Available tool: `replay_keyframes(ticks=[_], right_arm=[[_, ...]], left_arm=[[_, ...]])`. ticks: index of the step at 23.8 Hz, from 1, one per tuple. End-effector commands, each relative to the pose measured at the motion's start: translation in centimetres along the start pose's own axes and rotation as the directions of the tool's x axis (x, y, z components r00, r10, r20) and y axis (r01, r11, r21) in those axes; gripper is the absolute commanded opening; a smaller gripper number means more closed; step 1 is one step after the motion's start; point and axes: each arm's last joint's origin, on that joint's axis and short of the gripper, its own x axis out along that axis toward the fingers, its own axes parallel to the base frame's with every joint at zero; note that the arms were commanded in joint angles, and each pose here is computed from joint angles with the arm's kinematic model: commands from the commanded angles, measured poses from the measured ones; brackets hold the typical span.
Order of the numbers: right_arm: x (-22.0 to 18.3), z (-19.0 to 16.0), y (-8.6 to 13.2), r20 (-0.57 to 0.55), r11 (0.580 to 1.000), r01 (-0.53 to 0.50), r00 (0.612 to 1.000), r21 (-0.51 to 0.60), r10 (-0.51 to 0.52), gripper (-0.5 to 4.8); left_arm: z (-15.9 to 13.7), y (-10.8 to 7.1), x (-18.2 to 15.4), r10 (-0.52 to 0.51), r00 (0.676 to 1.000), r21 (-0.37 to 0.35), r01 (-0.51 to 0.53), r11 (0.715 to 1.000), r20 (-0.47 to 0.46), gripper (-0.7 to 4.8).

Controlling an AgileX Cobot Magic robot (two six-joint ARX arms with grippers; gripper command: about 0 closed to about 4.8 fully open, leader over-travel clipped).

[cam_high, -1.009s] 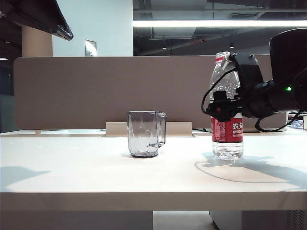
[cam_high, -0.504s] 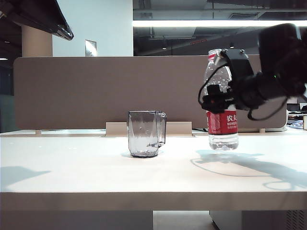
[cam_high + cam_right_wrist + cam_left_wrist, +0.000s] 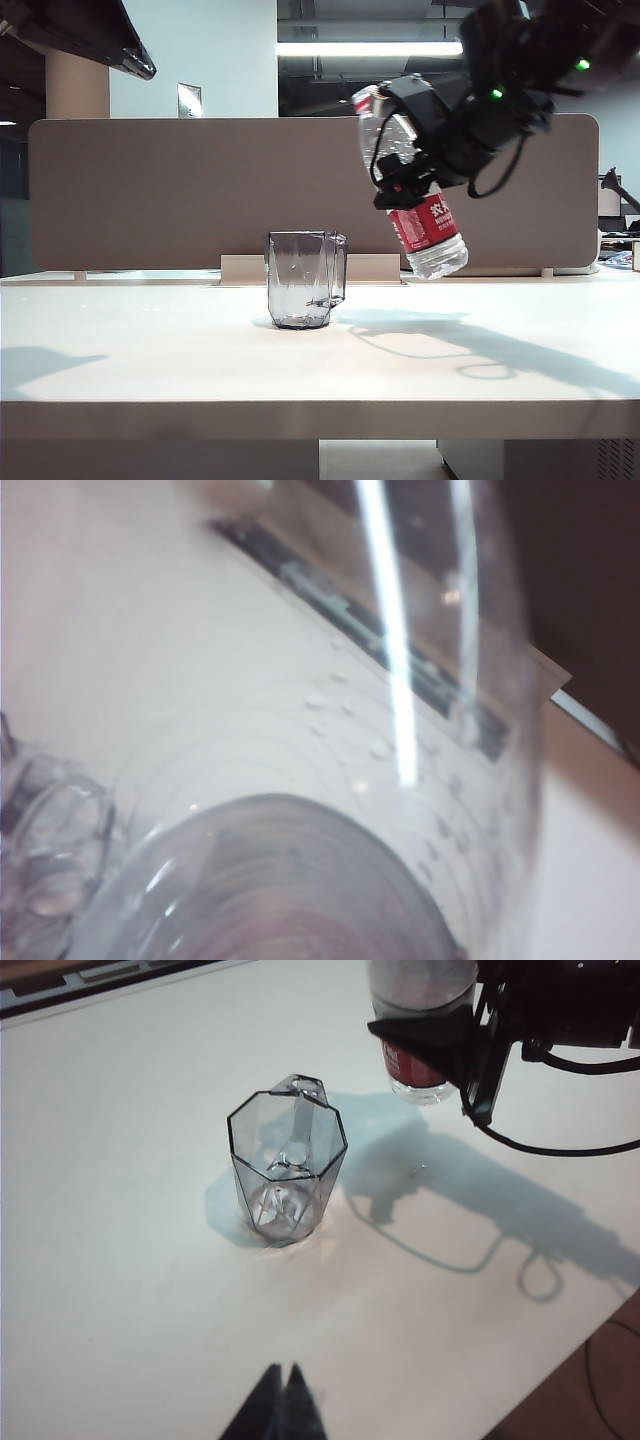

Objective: Pick up the mineral water bottle on the table and pour a little water into the mug.

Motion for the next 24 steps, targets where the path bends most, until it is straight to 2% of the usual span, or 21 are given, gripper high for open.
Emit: replay_keyframes(ticks=[1,4,9,13,16,17,24], right_arm=[[-0.3,2.6,-1.1,0.011,0.992,0.084,0.996,-0.099,-0.083,3.00],[-0.3,3.6,-1.4,-0.046,0.981,0.070,0.996,-0.179,-0.079,3.00],[-0.4,4.8,-1.4,-0.074,0.957,0.069,0.993,-0.282,-0.093,3.00],[-0.4,5.4,-0.7,-0.108,0.913,0.068,0.987,-0.401,-0.121,3.00],[-0.5,5.8,0.0,-0.127,0.863,0.060,0.982,-0.501,-0.143,3.00],[-0.5,6.1,0.3,-0.125,0.821,0.061,0.979,-0.568,-0.159,3.00],[-0.5,6.6,0.9,-0.118,0.648,0.042,0.972,-0.760,-0.201,3.01]], left_arm=[[0.3,0.0,-0.1,0.001,0.999,0.009,-0.001,1.000,0.032,-0.04],[0.4,0.0,-0.1,0.001,0.999,0.010,-0.001,1.000,0.036,-0.04],[0.4,0.0,-0.1,0.001,0.999,0.010,-0.001,1.000,0.036,-0.04],[0.4,0.0,-0.1,0.001,0.999,0.010,-0.001,1.000,0.036,-0.04],[0.4,0.0,-0.1,0.001,0.999,0.010,-0.001,1.000,0.036,-0.04],[0.4,0.0,-0.1,0.000,0.999,0.010,0.000,1.000,0.036,-0.04],[0.4,0.0,-0.1,-0.004,0.999,0.010,0.004,1.000,0.036,-0.04]])
